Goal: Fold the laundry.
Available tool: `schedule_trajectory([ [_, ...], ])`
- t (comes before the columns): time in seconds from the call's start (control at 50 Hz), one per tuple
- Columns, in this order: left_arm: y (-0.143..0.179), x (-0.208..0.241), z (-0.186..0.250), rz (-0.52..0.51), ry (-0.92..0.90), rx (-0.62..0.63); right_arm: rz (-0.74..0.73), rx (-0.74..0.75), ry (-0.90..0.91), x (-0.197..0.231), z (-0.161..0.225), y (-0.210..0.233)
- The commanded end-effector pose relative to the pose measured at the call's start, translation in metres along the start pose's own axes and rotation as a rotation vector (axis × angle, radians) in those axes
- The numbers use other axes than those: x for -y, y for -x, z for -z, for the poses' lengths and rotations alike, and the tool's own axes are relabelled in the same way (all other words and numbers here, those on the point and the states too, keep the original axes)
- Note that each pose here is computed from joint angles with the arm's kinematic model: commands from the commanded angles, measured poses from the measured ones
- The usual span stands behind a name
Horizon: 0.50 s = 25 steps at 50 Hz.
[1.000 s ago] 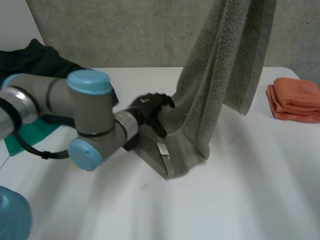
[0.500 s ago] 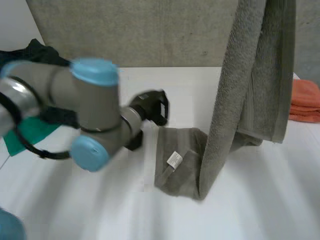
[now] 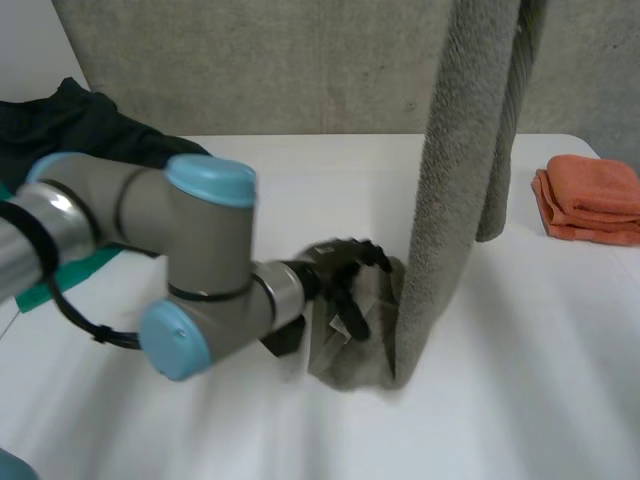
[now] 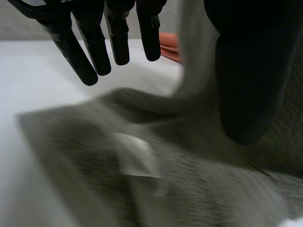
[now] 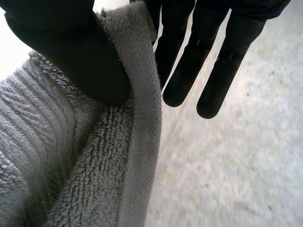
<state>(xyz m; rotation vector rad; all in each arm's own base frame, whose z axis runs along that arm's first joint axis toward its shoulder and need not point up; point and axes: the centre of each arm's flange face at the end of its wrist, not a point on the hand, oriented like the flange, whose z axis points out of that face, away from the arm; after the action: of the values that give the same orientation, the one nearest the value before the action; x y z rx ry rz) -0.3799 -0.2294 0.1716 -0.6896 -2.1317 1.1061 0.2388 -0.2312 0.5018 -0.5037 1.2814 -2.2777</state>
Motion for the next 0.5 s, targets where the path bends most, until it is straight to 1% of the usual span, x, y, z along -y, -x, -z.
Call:
schedule_trajectory([
  [0.02, -0.049, -0.030, -0.011, 0.022, 0.056, -0.122, 0.006, 0.010, -0.037, 0.013, -0.003, 0.009],
  [0.04, -0.057, -0.032, -0.011, 0.019, 0.057, -0.134, 0.011, 0.003, -0.024, 0.010, -0.003, 0.008],
  [0.1, -0.057, -0.026, -0.011, 0.022, 0.034, -0.118, 0.016, -0.014, 0.011, -0.001, -0.004, 0.004],
  [0.14, -0.046, -0.010, -0.007, 0.041, -0.018, -0.046, 0.030, -0.041, 0.063, -0.018, -0.004, -0.005],
  [0.18, -0.026, 0.010, -0.002, 0.064, -0.078, 0.043, 0.045, -0.065, 0.103, -0.032, -0.005, -0.015],
  [0.2, -0.004, 0.032, 0.006, 0.081, -0.145, 0.140, 0.068, -0.089, 0.146, -0.047, -0.004, -0.026],
  [0.24, 0.019, 0.056, 0.017, 0.086, -0.215, 0.232, 0.085, -0.117, 0.198, -0.065, -0.003, -0.038],
  [0.26, 0.043, 0.080, 0.030, 0.073, -0.283, 0.313, 0.095, -0.129, 0.222, -0.073, -0.002, -0.044],
  [0.28, 0.053, 0.091, 0.037, 0.059, -0.311, 0.345, 0.113, -0.155, 0.273, -0.091, 0.001, -0.057],
  [0.32, 0.069, 0.112, 0.053, 0.021, -0.364, 0.393, 0.127, -0.173, 0.321, -0.107, 0.004, -0.067],
  [0.34, 0.081, 0.131, 0.070, -0.022, -0.414, 0.429, 0.141, -0.180, 0.366, -0.123, 0.007, -0.075],
  [0.4, 0.084, 0.151, 0.088, -0.103, -0.472, 0.449, 0.157, -0.166, 0.432, -0.147, 0.012, -0.080],
  [0.42, 0.080, 0.161, 0.097, -0.157, -0.511, 0.450, 0.171, -0.148, 0.470, -0.163, 0.015, -0.082],
  [0.48, 0.078, 0.165, 0.099, -0.216, -0.547, 0.460, 0.200, -0.123, 0.520, -0.185, 0.022, -0.083],
  [0.5, 0.077, 0.160, 0.094, -0.239, -0.556, 0.465, 0.220, -0.111, 0.534, -0.200, 0.025, -0.085],
])
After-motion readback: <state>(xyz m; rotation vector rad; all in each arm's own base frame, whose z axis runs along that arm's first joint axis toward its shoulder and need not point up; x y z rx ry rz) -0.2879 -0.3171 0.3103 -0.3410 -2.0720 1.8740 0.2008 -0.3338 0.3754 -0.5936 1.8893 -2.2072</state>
